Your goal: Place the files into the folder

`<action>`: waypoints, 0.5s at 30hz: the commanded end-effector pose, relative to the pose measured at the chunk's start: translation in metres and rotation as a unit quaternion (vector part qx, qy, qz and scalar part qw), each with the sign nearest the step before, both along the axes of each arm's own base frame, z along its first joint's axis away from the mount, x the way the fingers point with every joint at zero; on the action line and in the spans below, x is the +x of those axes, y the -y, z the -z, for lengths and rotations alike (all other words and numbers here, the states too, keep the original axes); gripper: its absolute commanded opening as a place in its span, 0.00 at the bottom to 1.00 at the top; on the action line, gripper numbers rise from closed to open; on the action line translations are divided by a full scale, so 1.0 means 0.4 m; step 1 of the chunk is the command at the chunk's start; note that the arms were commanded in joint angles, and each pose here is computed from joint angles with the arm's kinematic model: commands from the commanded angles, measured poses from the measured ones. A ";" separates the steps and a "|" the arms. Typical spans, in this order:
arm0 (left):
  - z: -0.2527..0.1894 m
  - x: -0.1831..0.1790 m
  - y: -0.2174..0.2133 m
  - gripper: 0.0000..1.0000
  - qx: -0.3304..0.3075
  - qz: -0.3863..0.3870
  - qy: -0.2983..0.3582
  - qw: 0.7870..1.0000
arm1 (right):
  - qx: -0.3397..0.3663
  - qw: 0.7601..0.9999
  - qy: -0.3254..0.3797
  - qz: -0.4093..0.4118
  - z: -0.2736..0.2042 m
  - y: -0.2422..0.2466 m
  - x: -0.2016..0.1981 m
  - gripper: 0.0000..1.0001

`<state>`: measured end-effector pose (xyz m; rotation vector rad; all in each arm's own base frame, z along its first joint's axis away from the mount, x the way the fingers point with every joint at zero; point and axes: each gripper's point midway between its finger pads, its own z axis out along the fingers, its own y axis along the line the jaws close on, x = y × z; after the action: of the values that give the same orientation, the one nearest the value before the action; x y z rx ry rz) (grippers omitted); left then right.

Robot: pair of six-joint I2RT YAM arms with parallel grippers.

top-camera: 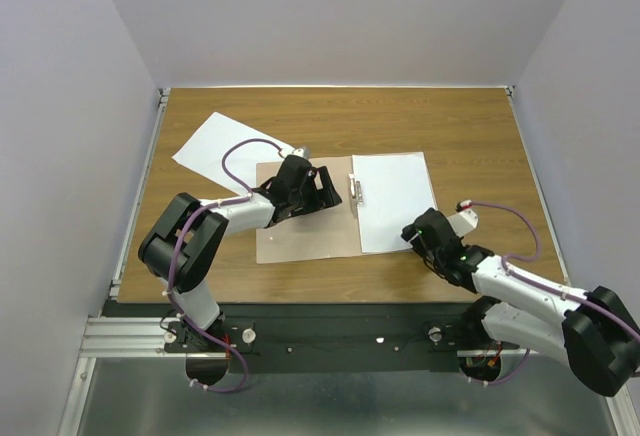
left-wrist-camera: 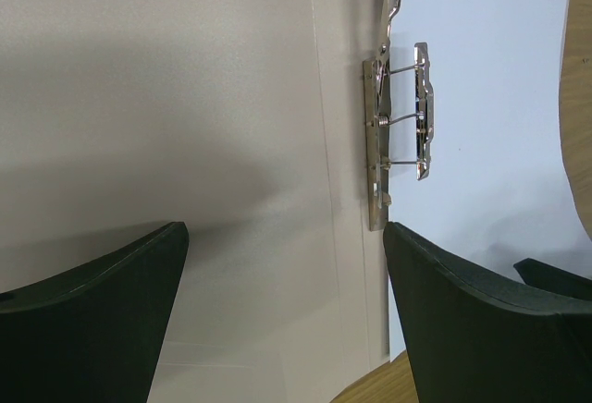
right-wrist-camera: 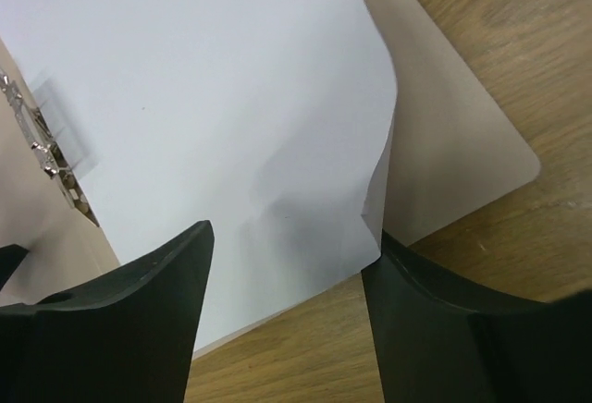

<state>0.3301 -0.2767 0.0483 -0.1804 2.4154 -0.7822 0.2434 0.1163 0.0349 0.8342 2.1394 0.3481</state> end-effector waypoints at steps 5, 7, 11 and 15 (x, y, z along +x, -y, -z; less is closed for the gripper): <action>0.046 -0.049 -0.050 0.97 0.054 0.000 -0.032 0.998 | -0.080 0.993 0.010 0.090 -0.041 0.134 -0.031 0.93; 0.040 -0.046 -0.049 0.97 0.053 -0.001 -0.030 0.998 | -0.090 0.992 0.012 0.093 -0.055 0.148 -0.039 1.00; 0.003 -0.028 -0.039 0.97 0.046 0.003 -0.010 0.999 | -0.105 0.988 0.036 0.104 -0.115 0.166 -0.026 1.00; -0.034 -0.018 -0.036 0.97 0.044 0.004 0.003 0.999 | -0.114 0.986 0.061 0.102 -0.183 0.166 -0.004 1.00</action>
<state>0.3220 -0.2679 0.0478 -0.1575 2.4500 -0.7320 0.2338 0.0664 0.0707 0.8941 2.0120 0.1355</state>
